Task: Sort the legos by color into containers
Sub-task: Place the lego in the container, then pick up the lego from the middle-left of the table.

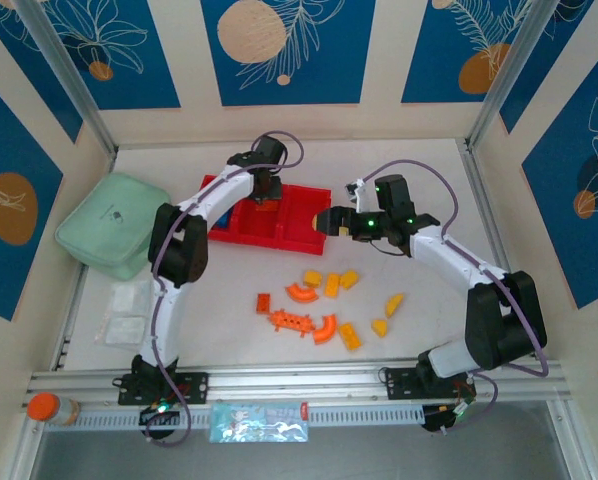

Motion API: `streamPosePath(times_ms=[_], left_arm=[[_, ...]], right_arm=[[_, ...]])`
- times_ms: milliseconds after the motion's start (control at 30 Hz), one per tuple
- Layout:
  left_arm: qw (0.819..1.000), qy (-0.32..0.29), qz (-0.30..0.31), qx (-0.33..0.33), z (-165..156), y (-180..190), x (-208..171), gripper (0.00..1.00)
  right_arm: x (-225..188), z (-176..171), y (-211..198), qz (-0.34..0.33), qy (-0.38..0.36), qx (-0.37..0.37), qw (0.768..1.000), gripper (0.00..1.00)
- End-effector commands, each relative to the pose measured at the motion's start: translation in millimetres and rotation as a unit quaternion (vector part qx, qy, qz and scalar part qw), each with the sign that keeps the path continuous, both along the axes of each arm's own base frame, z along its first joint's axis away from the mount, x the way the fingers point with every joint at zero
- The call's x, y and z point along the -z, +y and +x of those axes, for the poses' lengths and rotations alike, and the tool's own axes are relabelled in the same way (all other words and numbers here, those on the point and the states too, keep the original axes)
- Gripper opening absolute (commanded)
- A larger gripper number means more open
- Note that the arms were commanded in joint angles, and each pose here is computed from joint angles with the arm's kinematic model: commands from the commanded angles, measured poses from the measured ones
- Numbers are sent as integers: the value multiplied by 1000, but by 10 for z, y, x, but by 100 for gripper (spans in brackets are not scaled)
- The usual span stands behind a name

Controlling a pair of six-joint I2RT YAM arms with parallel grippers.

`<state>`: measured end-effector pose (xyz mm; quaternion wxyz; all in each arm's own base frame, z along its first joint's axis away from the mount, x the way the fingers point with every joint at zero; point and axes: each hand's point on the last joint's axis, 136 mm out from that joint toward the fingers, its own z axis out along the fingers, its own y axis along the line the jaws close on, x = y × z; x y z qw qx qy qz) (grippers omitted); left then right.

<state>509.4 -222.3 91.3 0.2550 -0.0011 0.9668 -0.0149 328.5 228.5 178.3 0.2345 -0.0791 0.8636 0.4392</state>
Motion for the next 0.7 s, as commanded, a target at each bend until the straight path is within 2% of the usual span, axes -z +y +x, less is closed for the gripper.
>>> streamPosePath(times_ms=[0,267,533,667], left_arm=[[999,-31,-26,7,-79,34,-534,49],[995,-46,-82,26,-583,-11,-941,50],[994,-11,-80,68,-1474,-177,-754,52],[992,17,-74,100,-1949,-346,-590,59]], right_arm=[[-152,-25,34,15,-3,-14,1000,99],[-87,-179,-34,3,12,-11,1000,99],[144,-475,-112,-14,57,-9,998,99],[332,-612,-223,-40,85,7,996,99]])
